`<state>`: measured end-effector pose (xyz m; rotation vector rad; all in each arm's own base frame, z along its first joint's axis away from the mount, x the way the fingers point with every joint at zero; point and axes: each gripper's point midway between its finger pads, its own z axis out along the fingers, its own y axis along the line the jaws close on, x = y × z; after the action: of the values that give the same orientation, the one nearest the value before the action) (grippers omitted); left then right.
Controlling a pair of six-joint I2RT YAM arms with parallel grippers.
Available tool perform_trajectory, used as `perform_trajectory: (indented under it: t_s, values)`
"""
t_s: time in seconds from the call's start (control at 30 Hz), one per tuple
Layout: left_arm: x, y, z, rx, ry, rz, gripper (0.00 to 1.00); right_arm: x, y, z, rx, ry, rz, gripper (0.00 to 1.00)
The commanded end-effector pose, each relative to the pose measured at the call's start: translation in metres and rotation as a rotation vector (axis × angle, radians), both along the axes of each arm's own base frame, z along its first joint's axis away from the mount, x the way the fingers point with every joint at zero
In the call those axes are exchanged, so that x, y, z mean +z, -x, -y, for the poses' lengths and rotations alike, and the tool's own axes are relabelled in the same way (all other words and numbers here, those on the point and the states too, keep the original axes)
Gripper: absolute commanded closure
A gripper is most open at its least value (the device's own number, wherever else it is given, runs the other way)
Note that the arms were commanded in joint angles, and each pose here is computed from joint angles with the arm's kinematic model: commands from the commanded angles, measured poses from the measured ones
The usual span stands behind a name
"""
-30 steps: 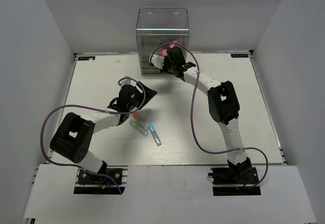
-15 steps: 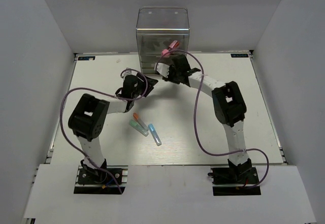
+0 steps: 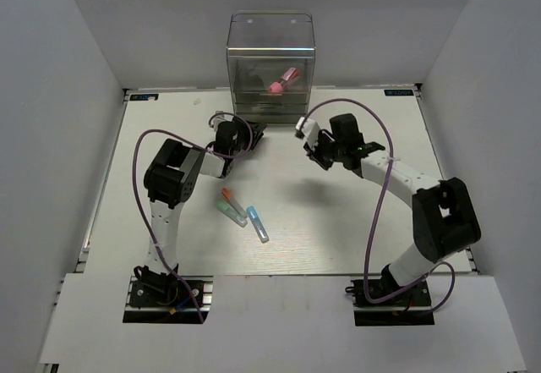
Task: Sort the stationery into containers
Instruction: Open the drawer at the center of the board.
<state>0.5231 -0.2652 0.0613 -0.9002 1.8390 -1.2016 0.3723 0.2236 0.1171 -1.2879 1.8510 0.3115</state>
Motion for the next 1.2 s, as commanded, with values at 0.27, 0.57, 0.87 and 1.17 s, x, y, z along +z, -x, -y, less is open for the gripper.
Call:
perform_trajectory:
  t_s: [0.27, 0.57, 0.87, 1.17]
  values:
    - [0.031, -0.049, 0.001, 0.089, 0.034, 0.12, 0.47, -0.023, 0.032, 0.024, -0.075, -0.048, -0.117, 0.98]
    - [0.032, -0.069, -0.003, 0.148, 0.027, 0.136, 0.53, -0.019, 0.029, 0.026, -0.082, -0.055, -0.113, 0.98]
    - [0.029, -0.078, 0.005, 0.149, 0.027, 0.138, 0.85, -0.021, 0.031, 0.026, -0.083, -0.057, -0.124, 0.98]
    - [0.027, -0.059, 0.006, 0.13, 0.039, 0.156, 1.0, -0.023, 0.031, 0.025, -0.079, -0.056, -0.127, 0.98]
